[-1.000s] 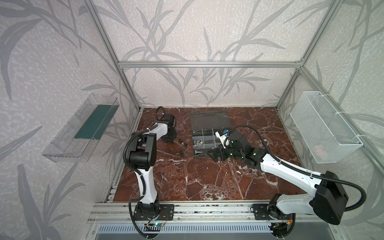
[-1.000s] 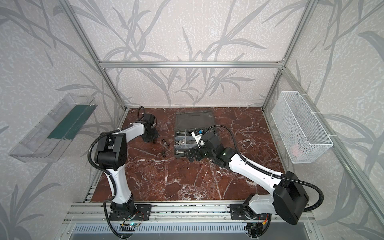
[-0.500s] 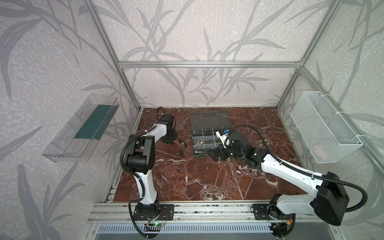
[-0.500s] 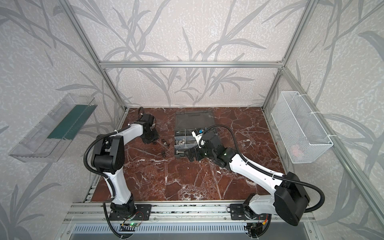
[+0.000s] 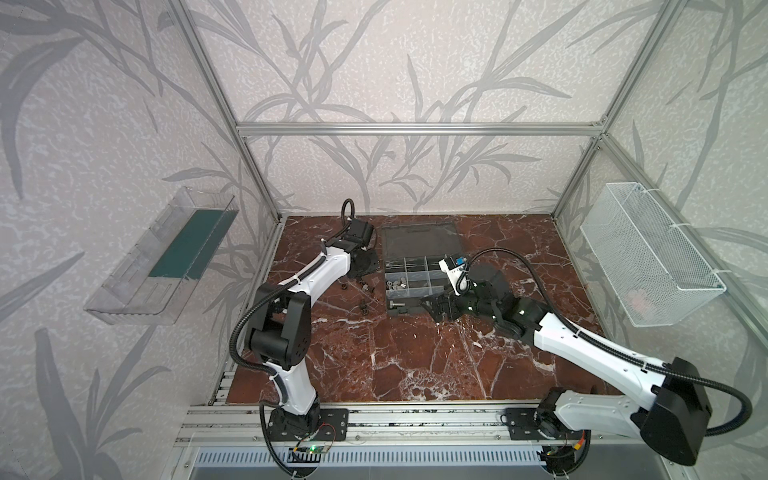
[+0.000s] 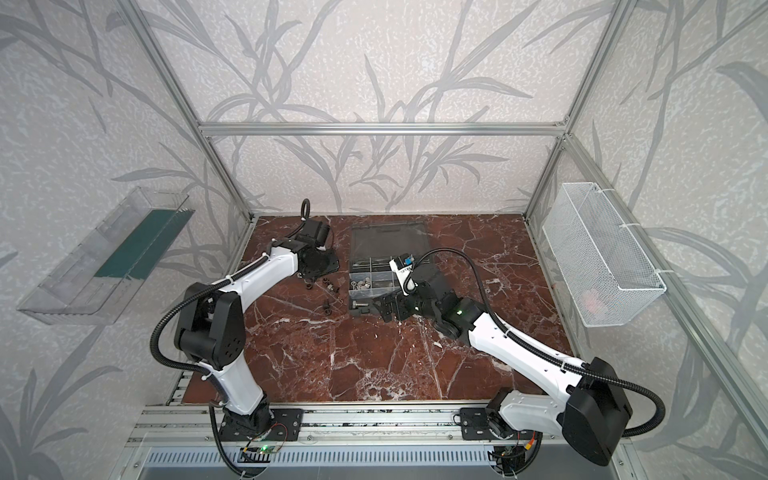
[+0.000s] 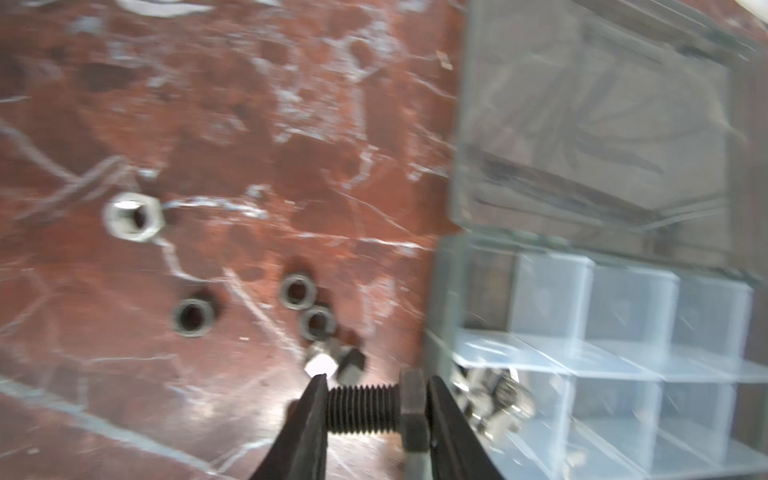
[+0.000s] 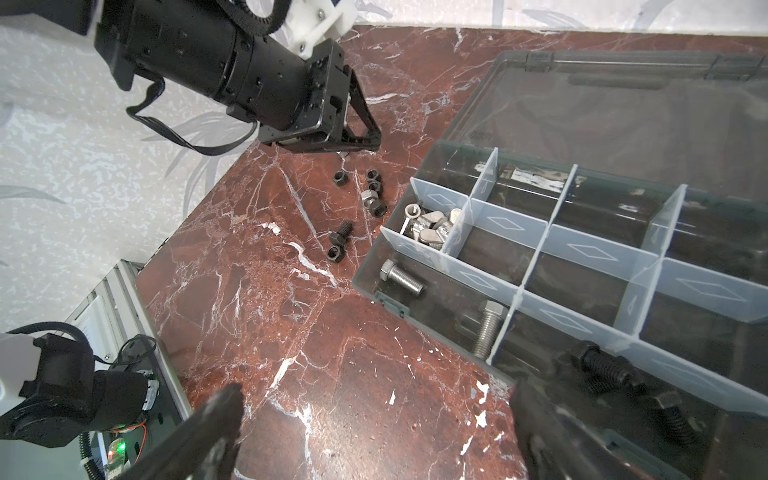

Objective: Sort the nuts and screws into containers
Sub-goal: 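Carry the black bolt over the box while the right gripper moves over the box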

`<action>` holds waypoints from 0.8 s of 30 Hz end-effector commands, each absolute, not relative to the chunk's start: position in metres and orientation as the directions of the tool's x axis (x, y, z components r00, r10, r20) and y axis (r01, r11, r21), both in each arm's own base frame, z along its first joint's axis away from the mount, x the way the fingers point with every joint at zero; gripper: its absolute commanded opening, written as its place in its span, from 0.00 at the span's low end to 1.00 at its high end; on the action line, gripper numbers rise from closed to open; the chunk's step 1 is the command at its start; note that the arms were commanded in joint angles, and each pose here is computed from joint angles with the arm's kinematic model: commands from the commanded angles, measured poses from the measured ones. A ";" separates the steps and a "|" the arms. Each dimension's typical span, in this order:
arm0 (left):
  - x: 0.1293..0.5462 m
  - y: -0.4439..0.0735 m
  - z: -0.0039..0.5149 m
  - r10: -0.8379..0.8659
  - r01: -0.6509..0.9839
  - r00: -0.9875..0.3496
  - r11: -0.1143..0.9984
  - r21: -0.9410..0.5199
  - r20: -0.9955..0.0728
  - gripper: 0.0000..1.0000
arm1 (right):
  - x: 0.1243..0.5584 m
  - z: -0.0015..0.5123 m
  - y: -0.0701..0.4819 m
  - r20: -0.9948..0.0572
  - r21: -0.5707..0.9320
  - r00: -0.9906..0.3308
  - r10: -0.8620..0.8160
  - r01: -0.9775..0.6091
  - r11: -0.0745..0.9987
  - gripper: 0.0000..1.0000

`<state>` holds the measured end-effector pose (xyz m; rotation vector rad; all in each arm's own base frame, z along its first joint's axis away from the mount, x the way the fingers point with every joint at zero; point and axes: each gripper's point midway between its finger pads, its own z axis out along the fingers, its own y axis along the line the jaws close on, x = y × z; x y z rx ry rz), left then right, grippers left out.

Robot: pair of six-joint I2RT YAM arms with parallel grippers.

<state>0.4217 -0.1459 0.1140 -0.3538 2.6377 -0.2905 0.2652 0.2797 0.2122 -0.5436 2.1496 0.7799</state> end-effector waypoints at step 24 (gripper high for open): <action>0.366 -0.354 0.112 -0.117 0.056 -0.939 0.876 -0.478 -0.324 0.36 | 0.263 0.208 0.186 -0.798 0.318 -0.603 -0.007 -0.431 0.845 0.99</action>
